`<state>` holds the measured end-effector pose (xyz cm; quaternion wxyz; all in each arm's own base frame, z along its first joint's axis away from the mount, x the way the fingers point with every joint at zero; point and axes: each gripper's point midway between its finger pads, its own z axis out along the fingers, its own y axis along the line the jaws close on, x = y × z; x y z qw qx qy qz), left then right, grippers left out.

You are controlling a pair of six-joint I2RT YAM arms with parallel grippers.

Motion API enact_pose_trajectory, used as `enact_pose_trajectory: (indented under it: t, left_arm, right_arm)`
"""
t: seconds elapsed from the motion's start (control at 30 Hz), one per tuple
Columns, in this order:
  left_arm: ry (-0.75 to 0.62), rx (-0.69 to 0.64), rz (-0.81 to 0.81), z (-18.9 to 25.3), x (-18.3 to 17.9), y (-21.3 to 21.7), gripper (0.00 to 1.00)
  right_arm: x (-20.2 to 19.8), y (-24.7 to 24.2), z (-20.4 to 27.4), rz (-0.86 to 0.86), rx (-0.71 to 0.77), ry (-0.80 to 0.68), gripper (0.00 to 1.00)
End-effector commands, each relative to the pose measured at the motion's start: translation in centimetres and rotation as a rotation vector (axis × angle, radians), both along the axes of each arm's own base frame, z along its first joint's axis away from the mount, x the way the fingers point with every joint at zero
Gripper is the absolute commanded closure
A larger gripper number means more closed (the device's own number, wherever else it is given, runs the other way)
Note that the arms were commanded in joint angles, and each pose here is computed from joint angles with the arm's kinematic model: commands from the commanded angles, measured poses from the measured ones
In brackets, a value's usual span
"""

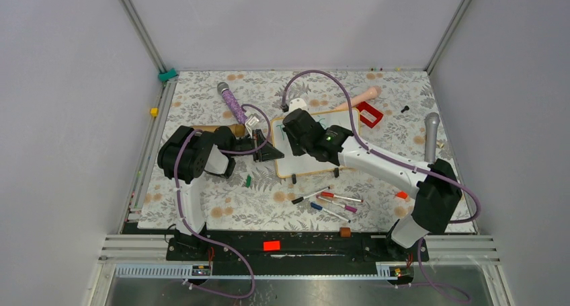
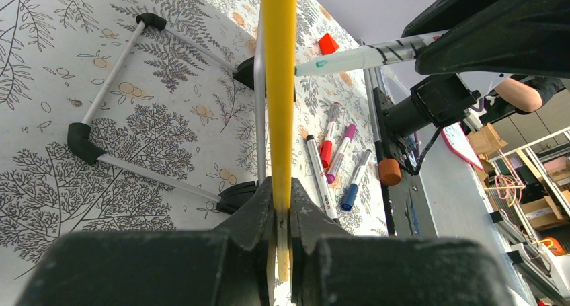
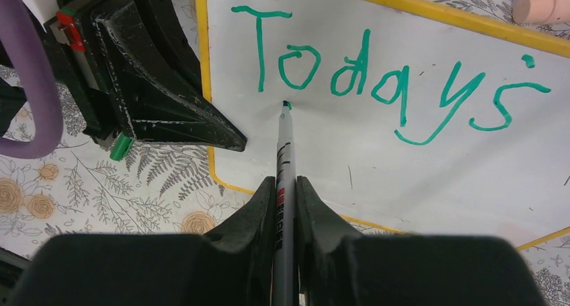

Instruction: Write a sentence on the whiteboard

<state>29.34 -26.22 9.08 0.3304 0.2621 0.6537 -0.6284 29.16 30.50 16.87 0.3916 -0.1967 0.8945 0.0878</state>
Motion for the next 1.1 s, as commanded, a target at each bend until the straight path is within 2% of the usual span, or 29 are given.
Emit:
enact_pose_trajectory:
  t: [0.0,0.37,1.07]
  left_arm:
    - [-0.116,-0.019,-0.07,1.4,-1.1,-0.1,1.0]
    - [-0.116,-0.019,-0.07,1.4,-1.0,-0.2,1.0]
    - [-0.12,-0.019,-0.071,1.4,-1.1,-0.3,1.0]
  right_arm:
    - [0.1,0.9,0.5,0.013,0.015,0.005,1.0]
    - [-1.5,0.1,-1.5,0.035,-0.031,0.085,1.0]
    - [-3.2,-0.1,-3.7,0.047,-0.022,0.171,1.0]
